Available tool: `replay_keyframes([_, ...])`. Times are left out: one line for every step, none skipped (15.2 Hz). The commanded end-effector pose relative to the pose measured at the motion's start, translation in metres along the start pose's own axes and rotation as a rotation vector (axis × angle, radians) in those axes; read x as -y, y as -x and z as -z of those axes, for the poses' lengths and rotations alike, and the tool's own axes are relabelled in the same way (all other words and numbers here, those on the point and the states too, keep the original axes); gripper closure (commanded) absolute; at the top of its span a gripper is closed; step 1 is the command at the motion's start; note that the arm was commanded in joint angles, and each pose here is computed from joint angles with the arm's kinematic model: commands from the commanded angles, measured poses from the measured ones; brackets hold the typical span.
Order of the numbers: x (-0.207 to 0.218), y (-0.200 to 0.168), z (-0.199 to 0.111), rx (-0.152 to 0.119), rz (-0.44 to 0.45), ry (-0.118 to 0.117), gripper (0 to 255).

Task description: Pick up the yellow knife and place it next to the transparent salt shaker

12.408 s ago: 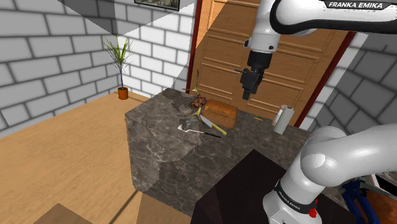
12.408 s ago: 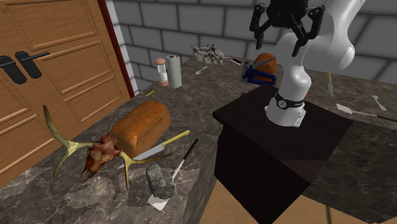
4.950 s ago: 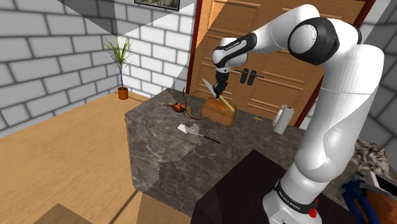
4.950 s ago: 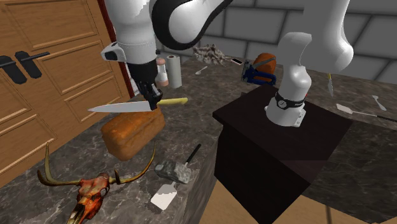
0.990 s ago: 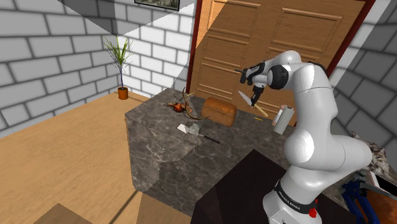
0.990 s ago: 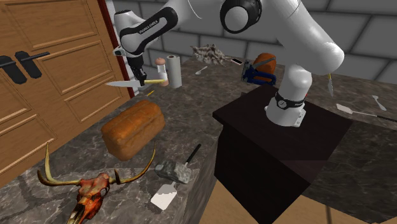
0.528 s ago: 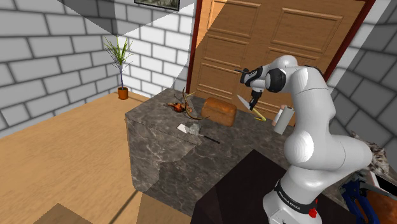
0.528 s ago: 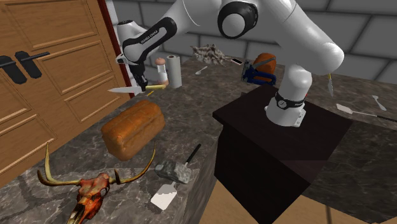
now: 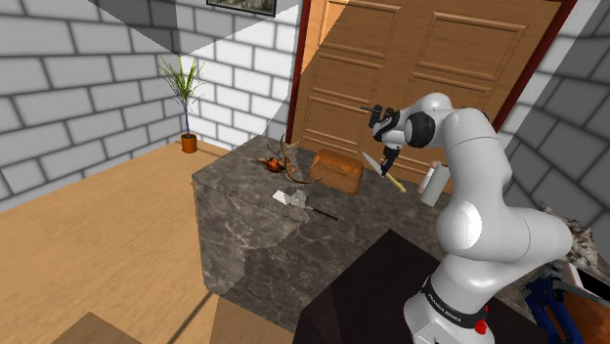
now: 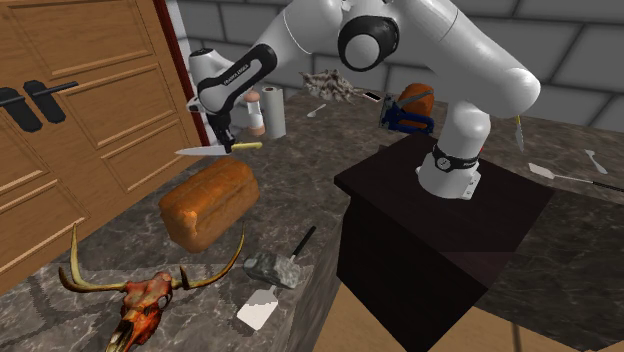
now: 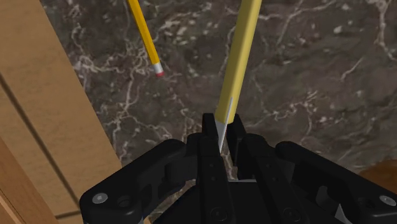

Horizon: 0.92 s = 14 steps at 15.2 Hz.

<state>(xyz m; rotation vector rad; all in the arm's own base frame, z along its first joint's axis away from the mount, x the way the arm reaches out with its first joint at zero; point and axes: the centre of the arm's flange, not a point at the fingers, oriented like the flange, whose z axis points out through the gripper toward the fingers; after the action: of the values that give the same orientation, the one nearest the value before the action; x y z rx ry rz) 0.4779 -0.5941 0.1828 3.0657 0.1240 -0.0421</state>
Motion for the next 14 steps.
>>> replay_keyframes([0.002,-0.001,-0.010,0.000,0.000,0.000,255])
replay_keyframes([0.003,-0.001,-0.015,0.000,0.000,0.000,255])
replay_keyframes([0.003,-0.001,-0.021,0.000,0.000,0.000,255])
replay_keyframes([0.003,-0.001,-0.026,0.000,0.000,0.000,255])
replay_keyframes([0.004,-0.001,-0.033,0.000,0.000,0.000,255])
replay_keyframes([0.004,-0.001,-0.033,0.000,0.000,0.000,255])
replay_keyframes([0.004,-0.001,-0.033,0.000,0.000,0.000,255])
replay_keyframes([0.004,-0.001,-0.033,0.000,0.000,0.000,255])
replay_keyframes([0.004,-0.001,-0.033,0.000,0.000,0.000,255])
replay_keyframes([0.004,-0.001,-0.033,0.000,0.000,0.000,255])
replay_keyframes([0.004,-0.001,-0.033,0.000,0.000,0.000,255])
replay_keyframes([0.004,-0.001,-0.033,0.000,0.000,0.000,255])
replay_keyframes([0.004,-0.001,-0.033,0.000,0.000,0.000,255])
replay_keyframes([0.004,-0.001,-0.033,0.000,0.000,0.000,0])
